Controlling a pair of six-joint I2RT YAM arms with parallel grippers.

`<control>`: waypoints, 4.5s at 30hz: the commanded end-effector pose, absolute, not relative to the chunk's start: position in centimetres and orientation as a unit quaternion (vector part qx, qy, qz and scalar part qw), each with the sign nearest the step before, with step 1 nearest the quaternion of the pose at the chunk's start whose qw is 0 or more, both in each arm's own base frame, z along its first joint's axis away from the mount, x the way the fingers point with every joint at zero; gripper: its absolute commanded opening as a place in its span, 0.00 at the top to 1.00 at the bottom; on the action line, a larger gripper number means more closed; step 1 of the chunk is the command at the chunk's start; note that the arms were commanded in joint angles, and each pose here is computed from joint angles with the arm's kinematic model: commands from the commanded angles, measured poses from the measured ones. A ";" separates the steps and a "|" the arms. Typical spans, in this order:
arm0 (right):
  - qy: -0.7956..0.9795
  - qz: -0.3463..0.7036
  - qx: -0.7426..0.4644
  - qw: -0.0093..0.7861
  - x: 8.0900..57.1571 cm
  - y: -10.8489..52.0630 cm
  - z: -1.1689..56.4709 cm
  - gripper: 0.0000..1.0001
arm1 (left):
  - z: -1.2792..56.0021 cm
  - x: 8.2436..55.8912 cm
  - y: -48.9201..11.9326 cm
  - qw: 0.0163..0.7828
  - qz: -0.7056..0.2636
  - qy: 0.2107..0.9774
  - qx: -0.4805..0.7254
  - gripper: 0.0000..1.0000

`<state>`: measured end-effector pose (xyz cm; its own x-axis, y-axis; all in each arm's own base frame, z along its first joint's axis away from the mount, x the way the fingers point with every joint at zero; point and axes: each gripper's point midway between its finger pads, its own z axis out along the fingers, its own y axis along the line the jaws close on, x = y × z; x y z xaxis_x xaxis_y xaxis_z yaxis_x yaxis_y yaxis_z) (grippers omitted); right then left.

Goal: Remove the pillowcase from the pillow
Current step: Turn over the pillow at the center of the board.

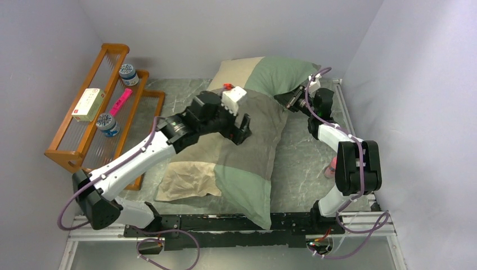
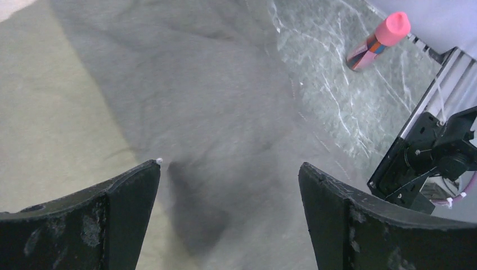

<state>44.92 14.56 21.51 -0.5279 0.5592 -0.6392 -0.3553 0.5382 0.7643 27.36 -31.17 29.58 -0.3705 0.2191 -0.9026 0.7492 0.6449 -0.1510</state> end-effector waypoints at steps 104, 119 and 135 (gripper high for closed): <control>0.701 0.191 -0.058 0.684 42.2 12.1 49.2 1.00 | 43.6 17.4 -43.4 0.465 -0.511 0.635 0.346 0.95; 0.744 0.332 -0.103 0.570 45.2 19.0 40.6 0.92 | 33.9 29.0 -32.8 0.503 -0.302 0.778 0.226 0.95; 0.768 0.290 -0.037 0.570 44.7 14.5 37.2 0.08 | 27.6 34.1 -25.9 0.511 -0.123 0.829 0.193 0.95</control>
<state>44.86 16.97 35.05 -0.4324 0.2157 -0.8755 -0.4187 0.8119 0.4068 32.32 -29.14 29.41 -0.4206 0.1255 -0.8985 0.5440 0.8275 -0.1390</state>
